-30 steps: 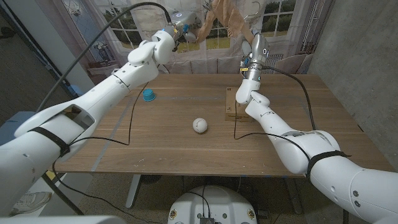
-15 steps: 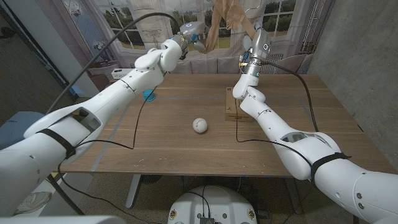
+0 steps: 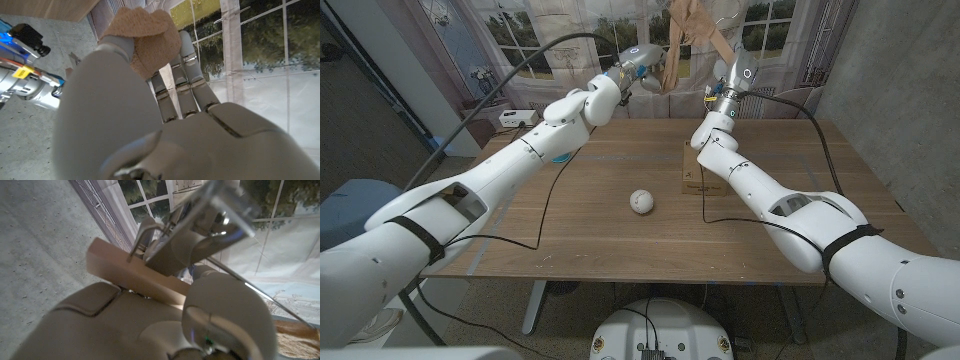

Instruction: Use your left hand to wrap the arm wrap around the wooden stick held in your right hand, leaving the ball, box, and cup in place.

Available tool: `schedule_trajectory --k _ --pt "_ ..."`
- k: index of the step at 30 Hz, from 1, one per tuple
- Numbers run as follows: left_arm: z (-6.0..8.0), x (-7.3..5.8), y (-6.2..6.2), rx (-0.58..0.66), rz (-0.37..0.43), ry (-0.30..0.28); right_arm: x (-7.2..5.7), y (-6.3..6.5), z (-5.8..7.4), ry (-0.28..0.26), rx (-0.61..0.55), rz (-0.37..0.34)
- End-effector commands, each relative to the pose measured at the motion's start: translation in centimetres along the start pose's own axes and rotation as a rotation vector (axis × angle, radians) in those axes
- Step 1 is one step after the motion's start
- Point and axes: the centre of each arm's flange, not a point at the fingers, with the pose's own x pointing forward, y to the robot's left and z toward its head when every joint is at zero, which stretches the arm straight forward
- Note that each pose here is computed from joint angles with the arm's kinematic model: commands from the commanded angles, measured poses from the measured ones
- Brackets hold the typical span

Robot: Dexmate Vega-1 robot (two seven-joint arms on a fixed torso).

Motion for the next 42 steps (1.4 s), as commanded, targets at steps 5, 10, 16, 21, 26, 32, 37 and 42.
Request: schedule_trajectory --k 5,10,16,21,26,32,37,42 --pt "2.4 -0.3 0.7 0.014 0.010 -0.063 -0.2 2.1 -1.5 -0.010 -0.265 0.037" --pt "3.0 -0.6 1.3 0.024 0.047 -0.085 -0.2 2.8 -2.1 -0.014 -0.302 0.077" --pt "3.8 -1.1 2.8 0.037 0.120 -0.106 -0.3 3.3 -2.5 -0.037 -0.321 0.106" --pt "4.4 -1.3 4.5 0.048 0.169 -0.117 -0.4 3.4 -2.8 -0.034 -0.316 0.110" --pt "4.9 -1.5 6.1 0.037 0.233 -0.123 -0.5 3.0 -3.2 -0.035 -0.303 0.090" --pt "5.0 -1.4 7.7 -0.034 0.283 -0.128 -0.9 2.6 -3.7 -0.047 -0.289 0.067" --pt "5.3 -1.5 9.0 -0.075 0.346 -0.130 -1.8 2.2 -3.9 -0.118 -0.274 0.040" --pt "5.9 -1.5 9.9 -0.073 0.399 -0.137 -2.9 1.8 -3.8 -0.205 -0.264 0.009"
